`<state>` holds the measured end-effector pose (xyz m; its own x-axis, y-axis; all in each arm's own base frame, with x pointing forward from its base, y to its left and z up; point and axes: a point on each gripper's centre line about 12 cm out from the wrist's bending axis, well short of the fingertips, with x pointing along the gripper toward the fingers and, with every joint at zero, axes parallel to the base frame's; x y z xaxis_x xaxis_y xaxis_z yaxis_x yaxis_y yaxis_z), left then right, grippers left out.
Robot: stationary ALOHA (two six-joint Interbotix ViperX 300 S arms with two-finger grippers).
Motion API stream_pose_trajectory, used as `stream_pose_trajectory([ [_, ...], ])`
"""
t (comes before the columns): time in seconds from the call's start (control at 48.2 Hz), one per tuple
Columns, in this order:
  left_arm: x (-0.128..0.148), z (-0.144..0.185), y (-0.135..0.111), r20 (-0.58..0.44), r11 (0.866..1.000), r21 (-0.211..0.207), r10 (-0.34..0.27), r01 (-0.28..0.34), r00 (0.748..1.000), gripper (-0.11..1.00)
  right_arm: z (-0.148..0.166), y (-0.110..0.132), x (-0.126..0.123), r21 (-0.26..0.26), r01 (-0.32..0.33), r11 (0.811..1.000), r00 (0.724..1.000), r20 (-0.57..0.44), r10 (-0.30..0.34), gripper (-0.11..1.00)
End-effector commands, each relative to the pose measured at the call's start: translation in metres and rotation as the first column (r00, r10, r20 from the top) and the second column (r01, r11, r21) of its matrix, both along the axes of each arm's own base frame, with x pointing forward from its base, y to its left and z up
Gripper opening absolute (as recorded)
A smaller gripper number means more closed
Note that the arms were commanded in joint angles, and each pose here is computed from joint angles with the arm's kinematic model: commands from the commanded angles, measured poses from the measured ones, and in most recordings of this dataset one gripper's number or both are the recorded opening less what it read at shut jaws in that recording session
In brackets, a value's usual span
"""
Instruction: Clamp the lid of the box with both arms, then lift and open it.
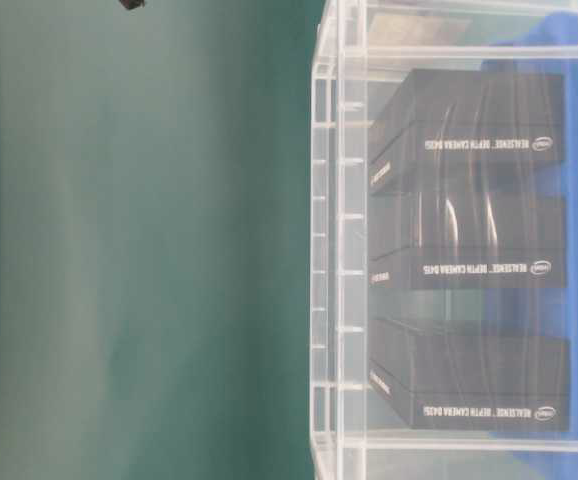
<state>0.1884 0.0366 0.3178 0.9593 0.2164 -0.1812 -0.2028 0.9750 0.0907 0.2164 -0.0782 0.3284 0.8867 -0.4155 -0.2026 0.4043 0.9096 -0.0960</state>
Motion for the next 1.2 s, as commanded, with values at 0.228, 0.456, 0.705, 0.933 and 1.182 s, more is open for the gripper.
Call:
stream_pose_trajectory([
  [0.228, 0.0009, 0.0056, -0.0001, 0.015, 1.0, -0.001, -0.001, 0.001, 1.0, 0.01, 0.0064, 0.0007, 0.0006, -0.004, -0.005, 1.0, 1.0, 0.017, 0.005, 0.0],
  [0.456, 0.0012, 0.0055, 0.0005, 0.017, 1.0, -0.008, 0.003, -0.002, 1.0, 0.01, 0.0064, 0.0007, 0.0006, -0.004, -0.005, 1.0, 1.0, 0.017, 0.005, 0.0],
  [0.705, 0.0014, 0.0067, -0.0003, 0.026, 1.0, -0.021, 0.0, 0.0, 1.0, 0.01, 0.0064, 0.0007, 0.0006, -0.003, -0.005, 1.0, 1.0, 0.018, 0.005, 0.0],
  [0.933, 0.0013, 0.0073, 0.0003, 0.035, 0.998, -0.054, 0.01, -0.008, 0.999, 0.01, 0.0063, 0.0007, 0.0006, 0.0, -0.005, 1.0, 1.0, 0.019, 0.005, 0.0],
  [1.182, 0.0014, 0.0067, -0.0003, 0.033, 0.998, -0.055, 0.007, -0.005, 0.999, 0.01, 0.0059, 0.0006, 0.0005, 0.006, -0.002, 1.0, 1.0, 0.018, 0.002, 0.0],
])
